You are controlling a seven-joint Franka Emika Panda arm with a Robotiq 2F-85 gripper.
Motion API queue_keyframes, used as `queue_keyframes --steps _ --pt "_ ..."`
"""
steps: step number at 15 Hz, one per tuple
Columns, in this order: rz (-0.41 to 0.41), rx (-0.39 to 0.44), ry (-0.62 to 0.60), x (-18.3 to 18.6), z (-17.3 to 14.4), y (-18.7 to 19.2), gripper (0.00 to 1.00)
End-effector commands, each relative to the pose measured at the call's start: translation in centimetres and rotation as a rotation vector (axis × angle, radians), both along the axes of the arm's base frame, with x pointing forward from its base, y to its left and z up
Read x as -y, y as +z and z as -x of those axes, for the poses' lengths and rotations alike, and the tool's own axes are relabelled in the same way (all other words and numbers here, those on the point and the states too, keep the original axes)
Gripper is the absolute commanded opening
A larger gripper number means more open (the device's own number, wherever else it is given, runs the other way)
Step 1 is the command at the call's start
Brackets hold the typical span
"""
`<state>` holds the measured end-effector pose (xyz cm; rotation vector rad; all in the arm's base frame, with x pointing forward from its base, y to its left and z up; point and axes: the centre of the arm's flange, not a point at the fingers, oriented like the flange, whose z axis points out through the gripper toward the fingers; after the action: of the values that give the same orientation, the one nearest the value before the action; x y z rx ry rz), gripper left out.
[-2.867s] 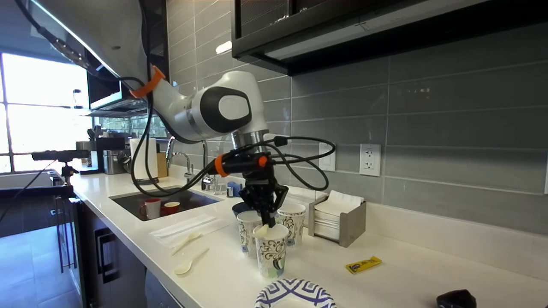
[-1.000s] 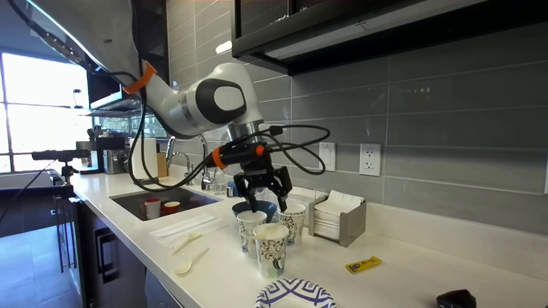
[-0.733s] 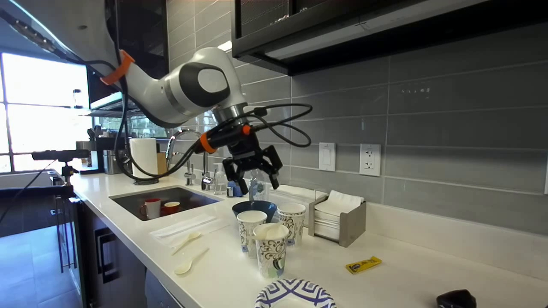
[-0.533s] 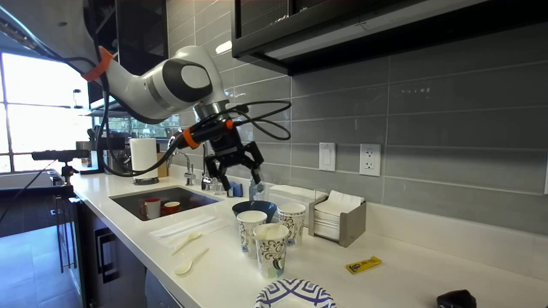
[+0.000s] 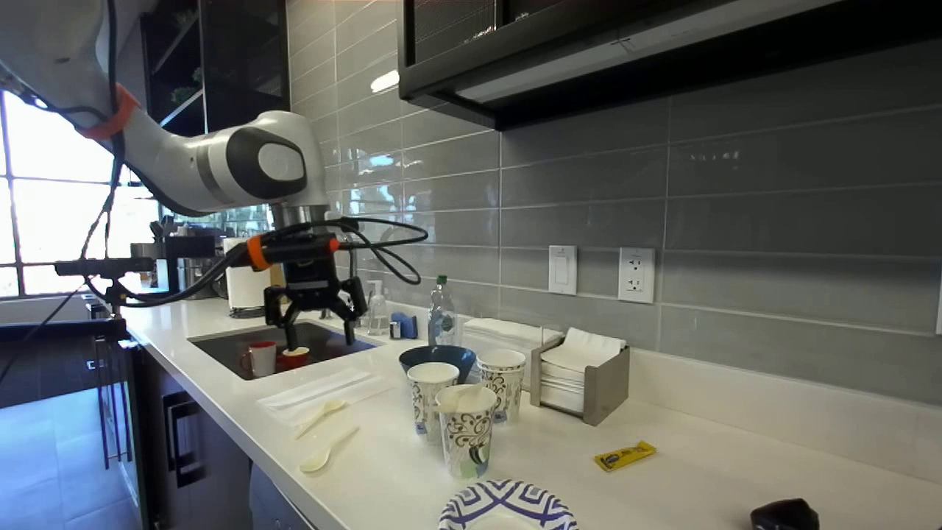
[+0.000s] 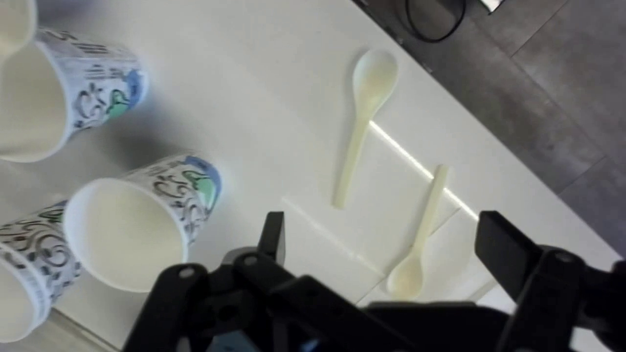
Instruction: Pick up the plastic spoon from the paper cup on the right and put it on the kitchen counter, pick up the plastic spoon from the paper cup on the left and put it on the paper cup on the right, pick up the plastic spoon on the kitchen counter and put it on the paper cup to the left
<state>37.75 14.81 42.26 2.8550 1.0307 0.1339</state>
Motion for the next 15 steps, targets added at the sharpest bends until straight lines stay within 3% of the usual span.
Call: queue_keyframes --steps 1,9,15 --pt "-0.050 -0.111 0.056 -0.5 0.7 -3.4 1.00" --pt "-0.059 -0.162 0.016 1.9 -2.1 -11.1 1.00" --pt "-0.081 -0.165 -0.011 2.4 -3.4 -14.2 1.00"
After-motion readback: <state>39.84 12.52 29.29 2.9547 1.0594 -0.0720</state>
